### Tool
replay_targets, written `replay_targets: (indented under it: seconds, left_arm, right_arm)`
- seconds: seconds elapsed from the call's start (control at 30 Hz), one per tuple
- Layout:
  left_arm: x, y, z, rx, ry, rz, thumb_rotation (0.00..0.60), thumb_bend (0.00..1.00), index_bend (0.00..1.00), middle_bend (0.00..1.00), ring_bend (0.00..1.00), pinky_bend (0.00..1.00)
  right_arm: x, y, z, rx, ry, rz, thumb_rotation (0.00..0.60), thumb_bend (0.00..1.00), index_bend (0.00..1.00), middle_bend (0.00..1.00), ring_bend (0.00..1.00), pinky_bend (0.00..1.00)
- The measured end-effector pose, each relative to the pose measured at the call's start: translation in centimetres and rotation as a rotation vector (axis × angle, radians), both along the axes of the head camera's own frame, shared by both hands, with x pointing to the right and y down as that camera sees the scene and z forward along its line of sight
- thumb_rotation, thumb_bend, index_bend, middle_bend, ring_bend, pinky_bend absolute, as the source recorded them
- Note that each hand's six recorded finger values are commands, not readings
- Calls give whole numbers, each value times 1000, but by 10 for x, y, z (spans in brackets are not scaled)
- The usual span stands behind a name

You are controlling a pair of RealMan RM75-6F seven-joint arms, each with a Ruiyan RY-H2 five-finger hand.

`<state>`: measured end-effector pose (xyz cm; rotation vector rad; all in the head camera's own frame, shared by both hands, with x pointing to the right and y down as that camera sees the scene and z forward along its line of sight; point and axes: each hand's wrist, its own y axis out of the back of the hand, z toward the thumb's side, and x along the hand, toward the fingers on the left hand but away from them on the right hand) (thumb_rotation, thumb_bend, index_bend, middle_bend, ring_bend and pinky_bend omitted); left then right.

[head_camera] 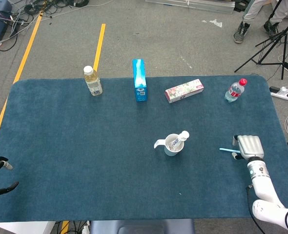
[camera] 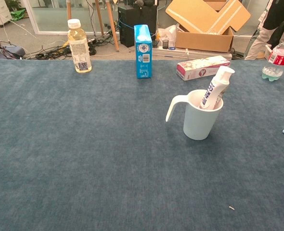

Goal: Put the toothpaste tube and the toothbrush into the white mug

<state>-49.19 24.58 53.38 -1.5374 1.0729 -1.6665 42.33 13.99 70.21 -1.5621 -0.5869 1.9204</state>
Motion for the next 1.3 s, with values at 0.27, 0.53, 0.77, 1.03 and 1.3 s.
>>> replay_targets:
  seconds: [0.27, 0.53, 0.77, 1.03, 1.3]
  left_arm:
    - [0, 0, -1, 3, 0, -2, 600, 0, 468, 321, 329, 389]
    - [-1, -1, -2, 10, 2, -4, 600, 0, 468, 322, 330, 389]
    - [-1, -1, -2, 9, 1, -4, 600, 0, 467, 322, 330, 389]
    - [-1, -2, -3, 13, 2, -5, 600, 0, 468, 322, 330, 389]
    - [0, -2, -3, 14, 4, -5, 600, 0, 467, 322, 330, 389]
  right_arm:
    - [-4, 1, 16, -27, 4, 3, 600, 200, 496, 1000, 1000, 1000]
    - [-13, 0, 23, -35, -4, -12, 600, 220, 507, 1000, 1000, 1000]
    - [-18, 0, 29, -43, -1, -24, 600, 232, 508, 1000, 1000, 1000]
    - [-24, 0, 34, -52, 0, -36, 600, 246, 515, 1000, 1000, 1000]
    - [-26, 1, 38, -59, 4, -42, 600, 265, 537, 1000, 1000, 1000]
